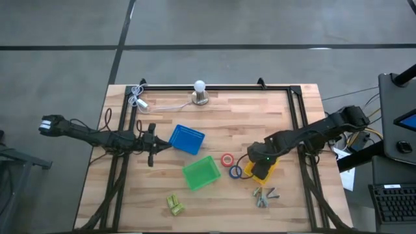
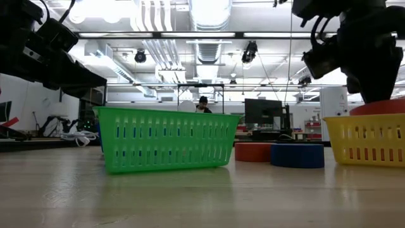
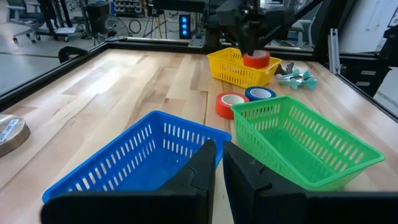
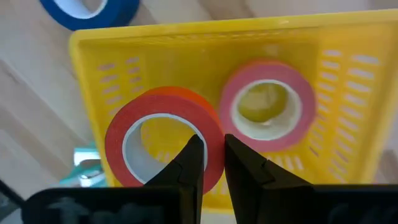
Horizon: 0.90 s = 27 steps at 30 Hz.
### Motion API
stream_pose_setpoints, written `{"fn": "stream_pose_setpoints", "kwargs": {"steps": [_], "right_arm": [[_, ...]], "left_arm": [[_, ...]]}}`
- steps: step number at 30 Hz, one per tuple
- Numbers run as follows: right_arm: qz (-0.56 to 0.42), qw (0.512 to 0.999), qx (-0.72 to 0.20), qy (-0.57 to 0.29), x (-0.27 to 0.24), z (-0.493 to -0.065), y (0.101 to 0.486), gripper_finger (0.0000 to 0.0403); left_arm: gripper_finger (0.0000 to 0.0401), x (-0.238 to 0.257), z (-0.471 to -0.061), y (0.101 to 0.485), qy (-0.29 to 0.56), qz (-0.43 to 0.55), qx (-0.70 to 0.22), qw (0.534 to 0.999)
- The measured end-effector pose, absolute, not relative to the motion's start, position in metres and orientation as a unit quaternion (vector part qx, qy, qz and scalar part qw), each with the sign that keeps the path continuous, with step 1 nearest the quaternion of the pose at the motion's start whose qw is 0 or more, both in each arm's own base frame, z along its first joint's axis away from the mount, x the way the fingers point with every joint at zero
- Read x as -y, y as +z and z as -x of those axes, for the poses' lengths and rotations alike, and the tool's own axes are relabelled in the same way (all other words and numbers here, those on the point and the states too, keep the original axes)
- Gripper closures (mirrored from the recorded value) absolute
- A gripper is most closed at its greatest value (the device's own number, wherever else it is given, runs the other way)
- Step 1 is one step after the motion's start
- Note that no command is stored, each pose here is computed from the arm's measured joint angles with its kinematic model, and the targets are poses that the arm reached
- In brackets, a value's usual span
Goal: Pick and place Stapler, Stapler remover, tape
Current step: Put the top red tape into the yellow bin, then put the red tape into the yellow bin
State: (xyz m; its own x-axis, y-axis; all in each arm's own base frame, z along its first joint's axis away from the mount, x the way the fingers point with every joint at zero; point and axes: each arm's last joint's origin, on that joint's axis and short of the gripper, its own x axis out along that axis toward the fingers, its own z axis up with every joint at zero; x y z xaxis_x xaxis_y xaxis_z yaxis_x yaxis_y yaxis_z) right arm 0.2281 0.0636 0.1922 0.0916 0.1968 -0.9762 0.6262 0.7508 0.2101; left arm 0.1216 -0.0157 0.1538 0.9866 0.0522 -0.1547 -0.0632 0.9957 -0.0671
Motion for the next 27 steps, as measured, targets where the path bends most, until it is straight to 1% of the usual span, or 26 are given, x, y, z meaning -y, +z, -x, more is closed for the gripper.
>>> {"fn": "stream_pose_setpoints", "kwargs": {"steps": [6,13,17,21,27], "right_arm": [[-0.311,0.663,-0.661,-0.163,-0.066,-0.232,0.183,0.0356],[-0.304,0.662,-0.665,-0.165,-0.066,-0.232,0.18,0.0333],[-0.305,0.664,-0.663,-0.163,-0.066,-0.232,0.182,0.0311],[-0.308,0.667,-0.659,-0.159,-0.066,-0.233,0.186,0.028],[-0.298,0.682,-0.646,-0.171,-0.062,-0.233,0.206,0.0234]], "left_arm": [[0.0366,0.016,-0.122,0.154,0.029,0.036,-0.077,0.996],[0.0366,0.016,-0.122,0.154,0.029,0.036,-0.077,0.996],[0.0366,0.016,-0.122,0.153,0.029,0.036,-0.078,0.996],[0.0366,0.016,-0.122,0.153,0.029,0.036,-0.078,0.996],[0.0366,0.016,-0.122,0.153,0.029,0.035,-0.079,0.996]]}}
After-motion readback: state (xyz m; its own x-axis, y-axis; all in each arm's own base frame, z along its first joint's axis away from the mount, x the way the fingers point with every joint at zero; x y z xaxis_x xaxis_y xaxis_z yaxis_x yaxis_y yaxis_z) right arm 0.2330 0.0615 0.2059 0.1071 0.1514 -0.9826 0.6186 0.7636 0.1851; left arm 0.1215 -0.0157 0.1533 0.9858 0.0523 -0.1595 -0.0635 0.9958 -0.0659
